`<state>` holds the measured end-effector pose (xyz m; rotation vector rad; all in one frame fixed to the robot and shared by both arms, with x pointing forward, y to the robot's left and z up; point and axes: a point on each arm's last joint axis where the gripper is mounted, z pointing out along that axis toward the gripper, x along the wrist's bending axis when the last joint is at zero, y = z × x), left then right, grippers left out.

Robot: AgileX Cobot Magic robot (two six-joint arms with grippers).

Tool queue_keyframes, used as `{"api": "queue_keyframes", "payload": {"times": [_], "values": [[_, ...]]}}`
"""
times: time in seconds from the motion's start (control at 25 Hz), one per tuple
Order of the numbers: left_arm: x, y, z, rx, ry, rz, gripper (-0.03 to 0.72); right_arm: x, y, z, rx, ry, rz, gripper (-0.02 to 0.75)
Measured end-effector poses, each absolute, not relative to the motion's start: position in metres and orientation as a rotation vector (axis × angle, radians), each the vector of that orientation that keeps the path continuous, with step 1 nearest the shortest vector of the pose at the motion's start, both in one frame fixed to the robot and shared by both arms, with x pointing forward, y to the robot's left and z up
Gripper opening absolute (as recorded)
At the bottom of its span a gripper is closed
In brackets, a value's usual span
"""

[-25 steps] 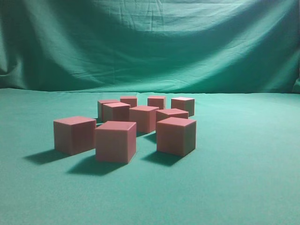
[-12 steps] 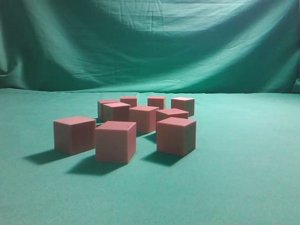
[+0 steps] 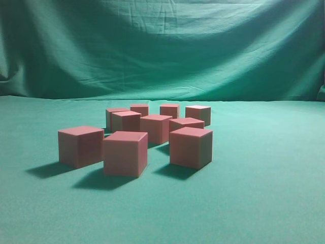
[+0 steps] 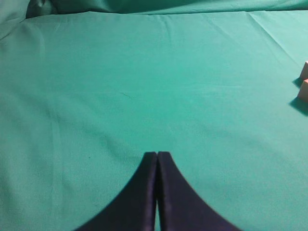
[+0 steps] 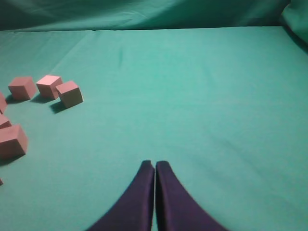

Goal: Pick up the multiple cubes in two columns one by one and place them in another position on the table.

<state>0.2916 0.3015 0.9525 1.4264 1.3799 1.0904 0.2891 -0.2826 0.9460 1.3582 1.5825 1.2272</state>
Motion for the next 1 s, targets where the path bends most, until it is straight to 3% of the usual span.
{"api": "queue_keyframes", "payload": {"times": [1.0], "values": [[0.292, 0.301, 0.953, 1.426, 1.380, 1.090, 0.000, 0.290, -0.294, 0.944, 1.453, 1.476, 1.140, 0.000]]}}
